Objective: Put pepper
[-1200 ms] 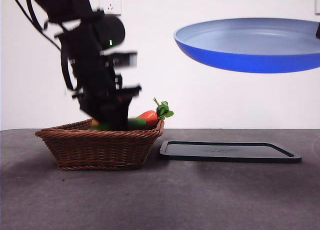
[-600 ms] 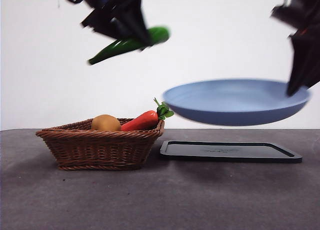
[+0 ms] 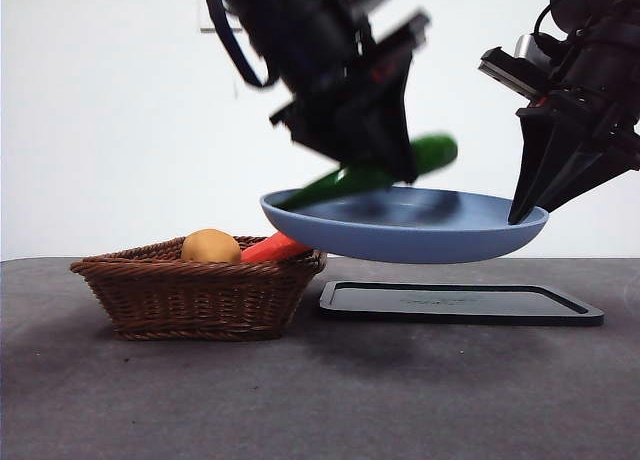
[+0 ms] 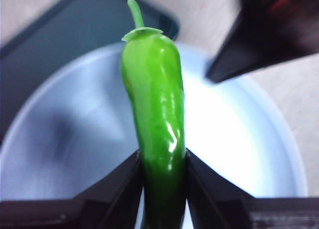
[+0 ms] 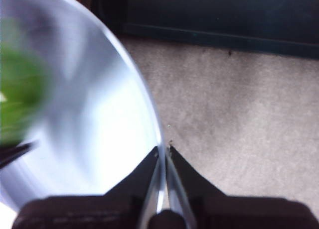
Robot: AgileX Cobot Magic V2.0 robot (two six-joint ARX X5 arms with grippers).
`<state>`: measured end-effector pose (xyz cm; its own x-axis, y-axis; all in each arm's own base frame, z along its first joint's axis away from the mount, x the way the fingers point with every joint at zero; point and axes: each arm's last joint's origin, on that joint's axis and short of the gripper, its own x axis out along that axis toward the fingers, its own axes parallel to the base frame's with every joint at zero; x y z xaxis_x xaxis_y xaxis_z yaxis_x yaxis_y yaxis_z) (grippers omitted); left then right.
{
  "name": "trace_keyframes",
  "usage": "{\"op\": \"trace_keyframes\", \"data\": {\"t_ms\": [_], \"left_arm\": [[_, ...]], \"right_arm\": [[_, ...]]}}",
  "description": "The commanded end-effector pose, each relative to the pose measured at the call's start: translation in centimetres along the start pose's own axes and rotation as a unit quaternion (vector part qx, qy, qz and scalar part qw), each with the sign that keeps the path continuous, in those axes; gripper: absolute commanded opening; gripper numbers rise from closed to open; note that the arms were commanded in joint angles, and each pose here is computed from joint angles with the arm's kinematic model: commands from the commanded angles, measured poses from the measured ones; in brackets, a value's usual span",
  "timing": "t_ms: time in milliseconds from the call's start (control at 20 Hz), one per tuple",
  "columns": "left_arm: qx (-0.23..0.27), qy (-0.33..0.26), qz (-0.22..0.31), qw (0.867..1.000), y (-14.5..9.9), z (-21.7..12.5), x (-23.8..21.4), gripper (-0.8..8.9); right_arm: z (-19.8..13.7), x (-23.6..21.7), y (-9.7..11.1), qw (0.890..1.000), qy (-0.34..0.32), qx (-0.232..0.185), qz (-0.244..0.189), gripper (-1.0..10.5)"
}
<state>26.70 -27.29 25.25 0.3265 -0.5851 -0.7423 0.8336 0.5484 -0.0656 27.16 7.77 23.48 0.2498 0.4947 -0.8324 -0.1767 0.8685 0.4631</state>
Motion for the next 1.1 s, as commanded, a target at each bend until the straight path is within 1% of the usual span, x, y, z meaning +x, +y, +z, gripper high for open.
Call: {"op": "trace_keyframes", "data": {"t_ms": [50, 300, 450, 750, 900, 1100], "left_arm": [[0.008, 0.016, -0.004, 1.000, -0.1, -0.2, 1.5, 1.12], [0.006, 0.026, -0.010, 1.000, 0.0, -0.6, 2.8, 1.20], [0.008, 0.031, -0.012, 0.999, -0.3, -0.7, 3.0, 1.92], [0.012, 0.029, -0.014, 0.999, -0.7, -0.6, 3.0, 1.96], [0.002, 0.022, -0.011, 1.000, -0.7, -0.1, 2.0, 2.22], [0.008, -0.011, -0.007, 1.000, -1.0, 0.9, -0.4, 2.49]], "right_arm": [[0.5, -0.1, 0.2, 1.000, -0.007, 0.000, 0.005, 0.0], [0.5, -0.1, 0.2, 1.000, -0.006, 0.000, 0.005, 0.0], [0.5, -0.1, 0.2, 1.000, -0.006, 0.001, 0.005, 0.0], [0.5, -0.1, 0.2, 1.000, -0.003, 0.008, 0.004, 0.0], [0.4, -0.1, 0.1, 1.000, 0.000, 0.013, 0.003, 0.0], [0.3, -0.4, -0.4, 1.000, 0.007, 0.027, -0.004, 0.0]]}}
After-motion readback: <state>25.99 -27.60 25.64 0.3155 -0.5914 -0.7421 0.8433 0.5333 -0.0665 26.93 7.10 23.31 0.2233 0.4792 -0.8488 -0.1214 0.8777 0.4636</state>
